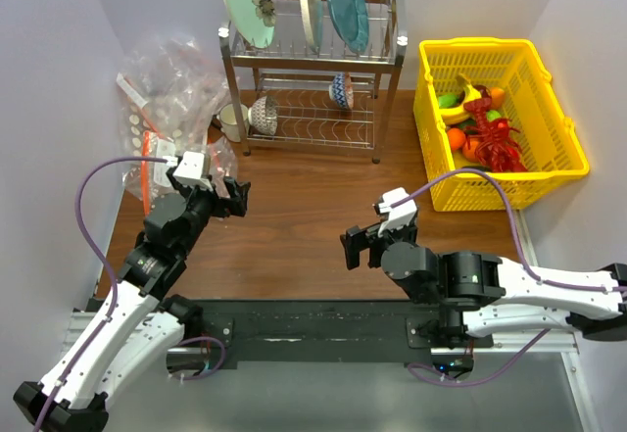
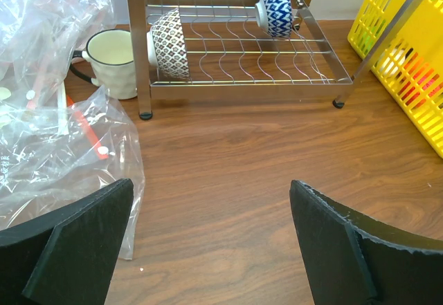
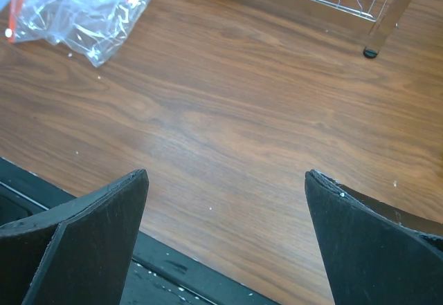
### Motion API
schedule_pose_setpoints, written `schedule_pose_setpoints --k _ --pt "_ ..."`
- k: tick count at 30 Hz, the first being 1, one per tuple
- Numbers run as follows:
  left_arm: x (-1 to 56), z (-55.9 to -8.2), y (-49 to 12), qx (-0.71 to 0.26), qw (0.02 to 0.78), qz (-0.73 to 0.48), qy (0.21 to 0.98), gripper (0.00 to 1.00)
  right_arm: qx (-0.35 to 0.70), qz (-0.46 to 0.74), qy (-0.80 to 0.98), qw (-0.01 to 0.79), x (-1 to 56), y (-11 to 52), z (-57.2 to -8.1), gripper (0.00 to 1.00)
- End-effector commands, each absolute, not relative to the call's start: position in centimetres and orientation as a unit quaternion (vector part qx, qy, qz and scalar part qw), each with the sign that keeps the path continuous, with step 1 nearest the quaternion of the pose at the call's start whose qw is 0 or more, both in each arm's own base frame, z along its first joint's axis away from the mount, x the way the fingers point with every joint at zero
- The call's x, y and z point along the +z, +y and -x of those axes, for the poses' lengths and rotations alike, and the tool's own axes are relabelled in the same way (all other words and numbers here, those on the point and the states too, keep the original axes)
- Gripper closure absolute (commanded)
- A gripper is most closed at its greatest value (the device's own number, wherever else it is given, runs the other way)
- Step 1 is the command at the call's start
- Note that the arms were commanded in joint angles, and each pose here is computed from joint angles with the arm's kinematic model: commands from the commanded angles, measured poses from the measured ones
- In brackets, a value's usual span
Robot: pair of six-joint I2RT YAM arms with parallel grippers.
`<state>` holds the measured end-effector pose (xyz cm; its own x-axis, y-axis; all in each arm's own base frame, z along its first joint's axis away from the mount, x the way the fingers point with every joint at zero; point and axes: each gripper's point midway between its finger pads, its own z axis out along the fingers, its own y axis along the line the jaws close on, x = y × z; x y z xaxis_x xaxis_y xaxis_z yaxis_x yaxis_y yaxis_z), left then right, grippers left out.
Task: Place the food in the zip-top bag and seal the zipper
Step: Pick up the zipper food storage bag at the center of the board.
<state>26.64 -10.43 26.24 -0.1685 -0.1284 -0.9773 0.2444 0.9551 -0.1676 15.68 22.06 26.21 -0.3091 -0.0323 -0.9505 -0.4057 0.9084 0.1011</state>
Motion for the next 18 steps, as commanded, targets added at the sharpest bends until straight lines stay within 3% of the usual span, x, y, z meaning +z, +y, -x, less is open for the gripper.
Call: schedule_pose_setpoints --k 1,18 --pt "27.3 -26.9 -10.1 -0.138 0.658 -0.042 0.739 0.00 0.175 0.113 0.782 0.588 27.4 21.9 -16.1 0.01" --pt "27.4 -28.1 -9.2 -0.101 0.635 -0.017 0.765 0.00 0.189 0.206 0.755 0.593 26.9 23.1 -15.2 0.01"
